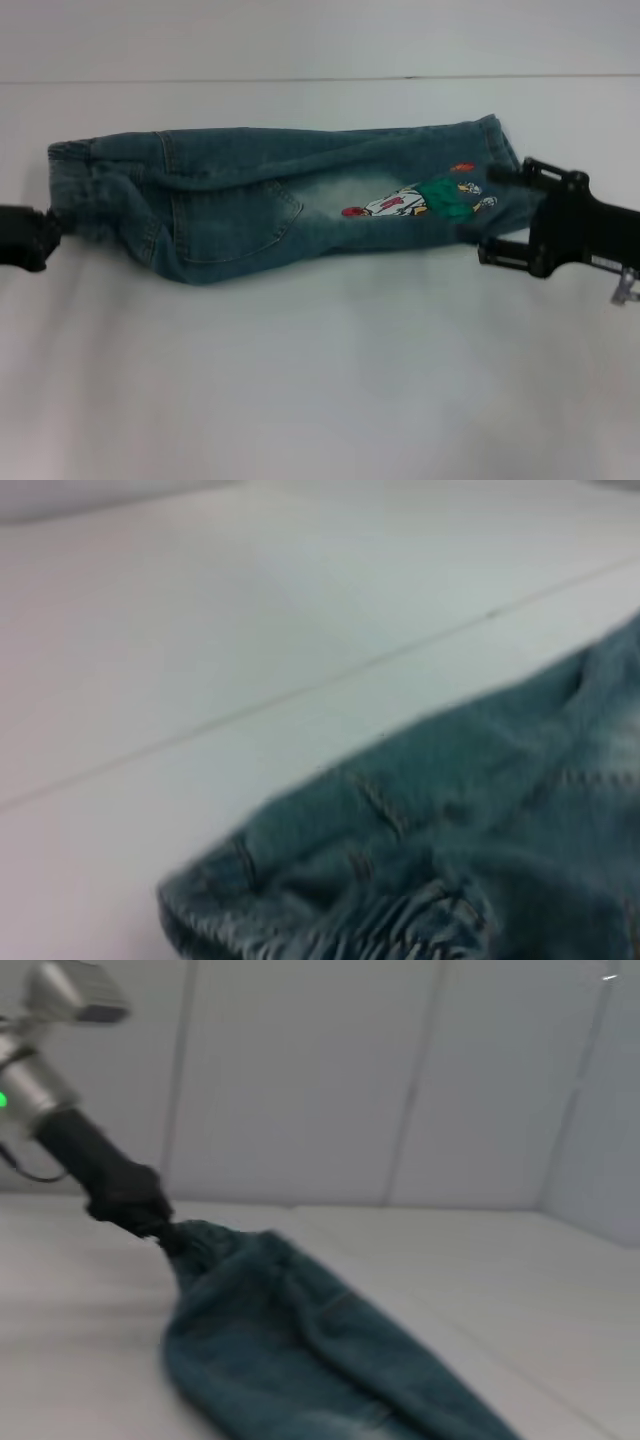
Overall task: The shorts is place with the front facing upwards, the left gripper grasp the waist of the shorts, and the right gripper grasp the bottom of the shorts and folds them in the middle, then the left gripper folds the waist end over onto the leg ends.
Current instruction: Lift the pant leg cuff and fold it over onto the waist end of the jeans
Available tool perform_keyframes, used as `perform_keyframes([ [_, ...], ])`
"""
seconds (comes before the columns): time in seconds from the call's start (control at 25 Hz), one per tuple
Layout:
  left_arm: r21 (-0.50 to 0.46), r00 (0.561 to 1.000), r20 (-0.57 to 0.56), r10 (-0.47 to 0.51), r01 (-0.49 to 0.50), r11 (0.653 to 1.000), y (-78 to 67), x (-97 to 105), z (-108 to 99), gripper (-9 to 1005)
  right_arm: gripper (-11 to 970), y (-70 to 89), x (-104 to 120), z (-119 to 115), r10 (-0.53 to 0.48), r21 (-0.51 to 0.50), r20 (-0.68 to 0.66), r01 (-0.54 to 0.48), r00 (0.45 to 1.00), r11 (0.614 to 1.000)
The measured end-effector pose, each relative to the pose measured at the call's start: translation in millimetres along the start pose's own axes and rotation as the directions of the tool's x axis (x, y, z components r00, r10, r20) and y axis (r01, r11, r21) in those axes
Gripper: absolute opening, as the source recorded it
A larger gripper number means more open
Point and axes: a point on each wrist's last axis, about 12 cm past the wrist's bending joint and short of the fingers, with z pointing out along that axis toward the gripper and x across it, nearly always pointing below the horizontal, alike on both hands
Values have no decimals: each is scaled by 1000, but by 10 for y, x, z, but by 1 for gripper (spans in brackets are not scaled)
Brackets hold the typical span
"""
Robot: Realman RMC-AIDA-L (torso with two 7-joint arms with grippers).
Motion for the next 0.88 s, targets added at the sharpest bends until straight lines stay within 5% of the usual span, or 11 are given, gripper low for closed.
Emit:
perform_keyframes([
  [0.28, 27, 994, 110, -19, 16, 1000, 37, -599, -253, 30, 835, -53, 63, 309, 30, 143, 56, -38, 998, 989],
  [0.52, 54, 986, 164, 8, -17, 998, -5, -880, -270, 30, 683, -23, 99, 580, 34, 147, 14, -36, 999, 988],
  [0.88, 141, 973, 232, 7, -41, 989, -101, -1289, -234, 30, 153, 106, 93, 1082, 25, 147, -67, -15, 997, 989],
])
